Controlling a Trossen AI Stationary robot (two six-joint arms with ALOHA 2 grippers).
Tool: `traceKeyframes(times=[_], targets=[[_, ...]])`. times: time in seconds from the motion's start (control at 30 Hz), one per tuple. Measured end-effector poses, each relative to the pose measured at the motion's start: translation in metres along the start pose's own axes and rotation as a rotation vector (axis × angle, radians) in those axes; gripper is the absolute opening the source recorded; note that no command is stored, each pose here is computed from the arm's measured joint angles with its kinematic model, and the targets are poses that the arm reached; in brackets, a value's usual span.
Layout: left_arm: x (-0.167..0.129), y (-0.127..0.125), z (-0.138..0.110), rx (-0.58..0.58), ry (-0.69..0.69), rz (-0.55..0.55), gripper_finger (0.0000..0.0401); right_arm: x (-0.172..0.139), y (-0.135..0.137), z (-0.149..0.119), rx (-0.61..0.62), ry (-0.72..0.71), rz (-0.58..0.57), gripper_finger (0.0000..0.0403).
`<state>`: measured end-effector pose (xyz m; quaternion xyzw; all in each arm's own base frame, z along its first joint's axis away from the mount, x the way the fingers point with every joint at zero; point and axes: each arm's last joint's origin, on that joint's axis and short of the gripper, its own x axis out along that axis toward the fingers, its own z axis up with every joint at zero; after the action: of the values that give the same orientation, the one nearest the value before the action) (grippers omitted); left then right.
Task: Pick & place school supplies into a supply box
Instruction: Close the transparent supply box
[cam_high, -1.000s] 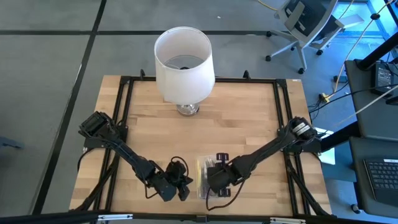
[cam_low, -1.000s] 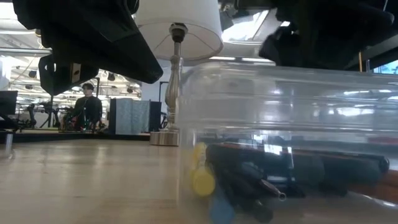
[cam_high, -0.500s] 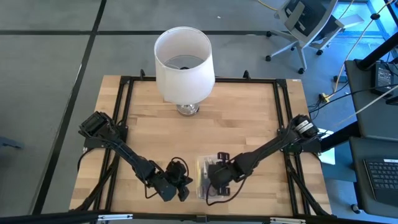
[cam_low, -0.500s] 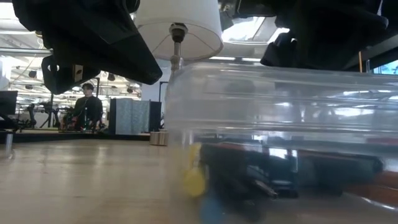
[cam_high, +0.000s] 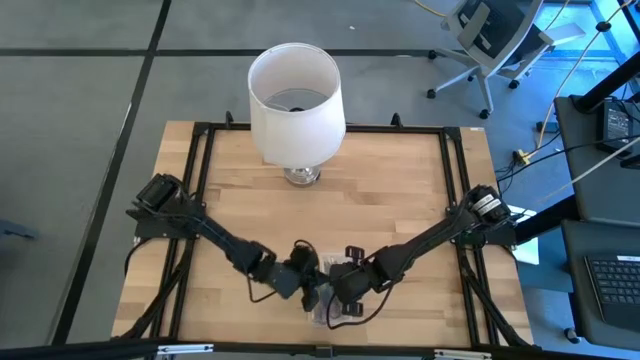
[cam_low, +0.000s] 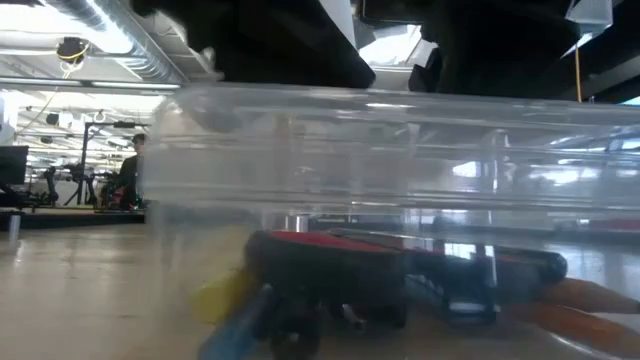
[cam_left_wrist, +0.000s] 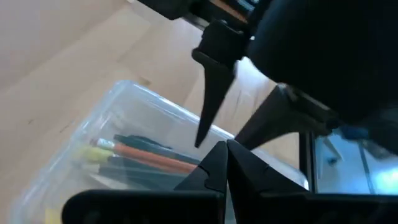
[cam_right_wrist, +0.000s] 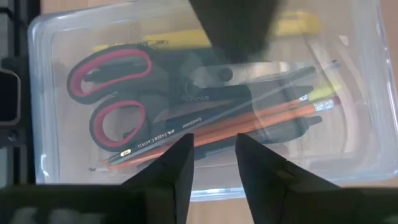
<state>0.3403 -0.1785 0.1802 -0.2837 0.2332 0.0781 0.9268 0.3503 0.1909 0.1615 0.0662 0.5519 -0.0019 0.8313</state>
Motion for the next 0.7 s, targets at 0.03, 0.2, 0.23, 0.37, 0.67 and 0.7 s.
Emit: traceKeyframes(times=[0.03, 0.2, 0.23, 0.37, 0.67, 0.7], targets=[[0.002, 0.003, 0.002, 0.01, 0.022, -0.012, 0.0002, 0.0, 0.0, 0.0, 0.008, -0.005, 0.003, 0.0123], [0.006, 0.008, 0.006, 0.095, 0.106, -0.069, 0.0002, 0.0, 0.001, 0.001, 0.019, -0.01, 0.004, 0.012], [0.006, 0.008, 0.005, 0.114, 0.119, -0.068, 0.0002, 0.001, 0.001, 0.001, 0.02, -0.013, 0.006, 0.012], [0.006, 0.015, -0.002, 0.174, 0.184, -0.014, 0.0002, 0.001, 0.002, 0.003, 0.026, -0.034, 0.018, 0.0119], [0.008, 0.022, -0.013, 0.178, 0.25, 0.053, 0.0002, 0.001, 0.003, 0.011, 0.089, -0.11, 0.055, 0.0119], [0.008, 0.022, -0.014, 0.175, 0.257, 0.06, 0.0002, -0.001, 0.002, 0.013, 0.079, -0.122, 0.054, 0.0119]])
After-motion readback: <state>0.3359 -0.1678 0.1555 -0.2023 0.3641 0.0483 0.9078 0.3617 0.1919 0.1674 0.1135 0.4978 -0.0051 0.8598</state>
